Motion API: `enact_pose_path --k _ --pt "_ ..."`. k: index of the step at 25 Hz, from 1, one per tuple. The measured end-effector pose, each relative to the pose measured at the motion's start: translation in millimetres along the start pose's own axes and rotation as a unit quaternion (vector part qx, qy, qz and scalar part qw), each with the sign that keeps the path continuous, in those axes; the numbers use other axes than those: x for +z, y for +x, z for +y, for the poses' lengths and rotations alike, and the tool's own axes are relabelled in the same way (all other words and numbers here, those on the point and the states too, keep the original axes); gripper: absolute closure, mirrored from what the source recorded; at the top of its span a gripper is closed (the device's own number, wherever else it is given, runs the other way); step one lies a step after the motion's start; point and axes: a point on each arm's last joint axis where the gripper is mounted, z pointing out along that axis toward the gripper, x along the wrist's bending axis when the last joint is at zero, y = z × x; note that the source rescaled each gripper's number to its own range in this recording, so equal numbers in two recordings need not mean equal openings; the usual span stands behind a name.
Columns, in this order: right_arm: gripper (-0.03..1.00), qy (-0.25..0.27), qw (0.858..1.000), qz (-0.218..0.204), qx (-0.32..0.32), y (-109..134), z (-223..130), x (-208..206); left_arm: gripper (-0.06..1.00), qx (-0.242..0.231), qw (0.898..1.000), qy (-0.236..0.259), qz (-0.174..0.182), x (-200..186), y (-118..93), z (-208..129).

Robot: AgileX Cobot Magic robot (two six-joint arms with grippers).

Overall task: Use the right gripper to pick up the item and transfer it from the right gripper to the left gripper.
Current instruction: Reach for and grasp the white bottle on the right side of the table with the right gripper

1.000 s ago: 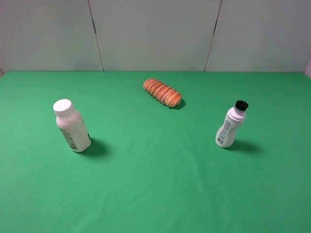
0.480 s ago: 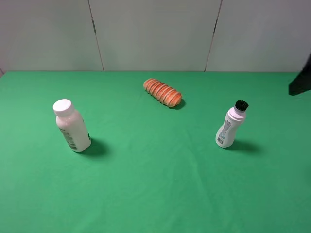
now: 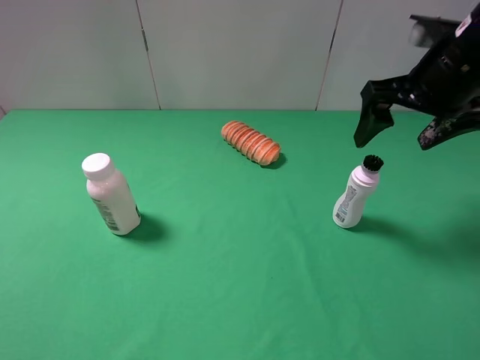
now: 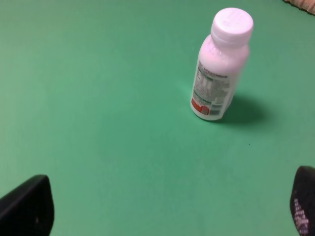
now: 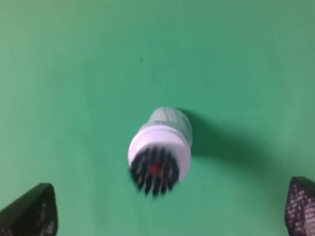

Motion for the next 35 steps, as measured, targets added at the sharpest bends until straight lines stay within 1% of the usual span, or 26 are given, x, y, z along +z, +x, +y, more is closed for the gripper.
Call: enact_pose_path --k 3,7,12,26,35 --pt "-0.03 0.027 1.0 -0.005 0.001 0 6 24 -0.03 0.0 1.0 0.0 0.0 0 0 0" --pt "-0.03 0.051 0.999 -0.007 -0.011 7 7 44 -0.03 0.0 1.0 0.0 0.0 0 0 0" --pt "-0.03 0.052 0.998 -0.01 -0.013 7 10 56 -0.03 0.0 1.0 0.0 0.0 0 0 0" --pt "-0.03 0.097 0.995 -0.023 -0.01 2 12 102 -0.03 0.0 1.0 0.0 0.0 0 0 0" --pt "-0.03 0.103 0.994 -0.034 -0.003 0 11 109 -0.03 0.0 1.0 0.0 0.0 0 0 0"
